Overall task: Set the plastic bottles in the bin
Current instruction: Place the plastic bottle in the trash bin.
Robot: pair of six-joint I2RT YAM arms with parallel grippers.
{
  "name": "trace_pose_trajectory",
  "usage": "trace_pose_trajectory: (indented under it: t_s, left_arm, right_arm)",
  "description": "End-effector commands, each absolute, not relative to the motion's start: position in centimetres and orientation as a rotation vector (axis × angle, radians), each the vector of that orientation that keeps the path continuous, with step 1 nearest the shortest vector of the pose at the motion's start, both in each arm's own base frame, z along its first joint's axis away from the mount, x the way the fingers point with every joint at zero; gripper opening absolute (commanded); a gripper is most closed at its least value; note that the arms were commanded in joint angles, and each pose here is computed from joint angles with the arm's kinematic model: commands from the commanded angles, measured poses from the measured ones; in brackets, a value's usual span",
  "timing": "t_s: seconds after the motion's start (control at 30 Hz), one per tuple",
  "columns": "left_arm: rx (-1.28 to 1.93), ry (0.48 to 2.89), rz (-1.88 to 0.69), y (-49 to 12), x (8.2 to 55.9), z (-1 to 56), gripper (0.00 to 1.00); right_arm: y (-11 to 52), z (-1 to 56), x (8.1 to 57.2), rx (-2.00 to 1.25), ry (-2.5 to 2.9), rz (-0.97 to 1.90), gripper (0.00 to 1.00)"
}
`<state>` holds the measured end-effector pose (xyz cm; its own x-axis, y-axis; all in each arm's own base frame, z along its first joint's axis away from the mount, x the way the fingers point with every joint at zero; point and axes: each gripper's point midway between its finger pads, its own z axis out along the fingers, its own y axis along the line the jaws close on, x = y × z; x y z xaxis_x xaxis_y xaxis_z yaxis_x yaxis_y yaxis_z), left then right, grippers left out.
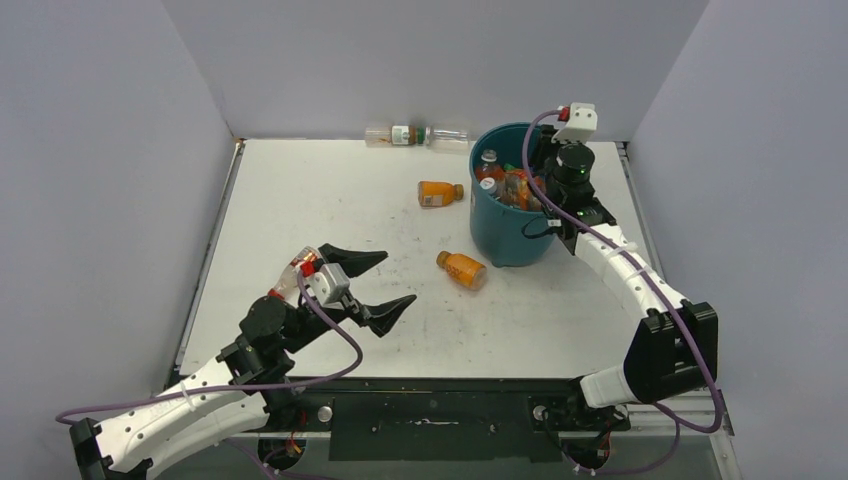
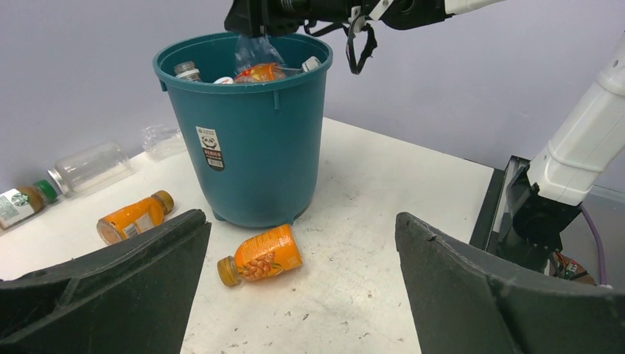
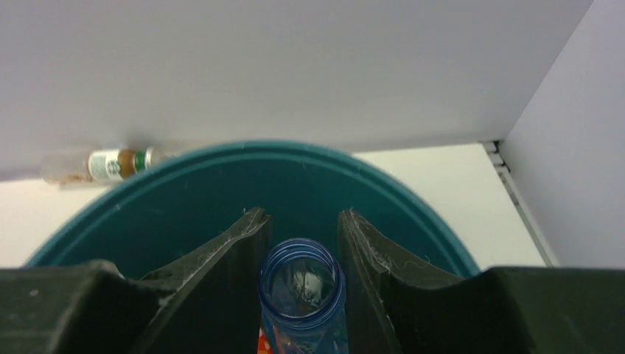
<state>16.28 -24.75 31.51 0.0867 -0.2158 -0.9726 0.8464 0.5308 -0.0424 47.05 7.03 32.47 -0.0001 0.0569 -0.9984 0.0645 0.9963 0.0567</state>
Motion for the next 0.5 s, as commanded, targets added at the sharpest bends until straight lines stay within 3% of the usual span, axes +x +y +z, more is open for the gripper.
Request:
trace_pose_trajectory:
  t_s: [0.0,0.03,0.07,0.1,0.17,0.23,0.47]
  left_arm:
    - [0.641,1.178,-0.898,-24.9,15.9,33.2,0.96]
    - [0.641,1.177,-0.898,-24.8,15.8,33.2,0.96]
    - [0.640,1.176,-0.898,-24.8,15.8,33.2,0.96]
    - [0.640,1.177,-0.897,-24.8,15.9,33.2,0.96]
    - [0.639,1.177,-0.897,-24.8,15.9,33.1,0.96]
    - [0.640,1.180,-0.896,-24.9,15.9,33.1,0.96]
    - [0.606,1.215,-0.858,-24.6,16.8,32.6,0.96]
  right_arm:
    - [8.0,28.8,46.6,0.100,1.677,0.059,0.06]
    - [8.0,28.6,46.5,0.099,1.688,0.060,0.11]
    - [8.1,28.5,46.5,0.100,1.696,0.064,0.24]
    - [8.0,28.9,46.3,0.105,1.691,0.070,0.46]
    - [8.0,30.1,46.1,0.116,1.673,0.085,0.68]
    - [8.0,31.9,45.8,0.131,1.649,0.102,0.78]
    - [7.8,39.8,42.1,0.203,1.538,0.216,0.98]
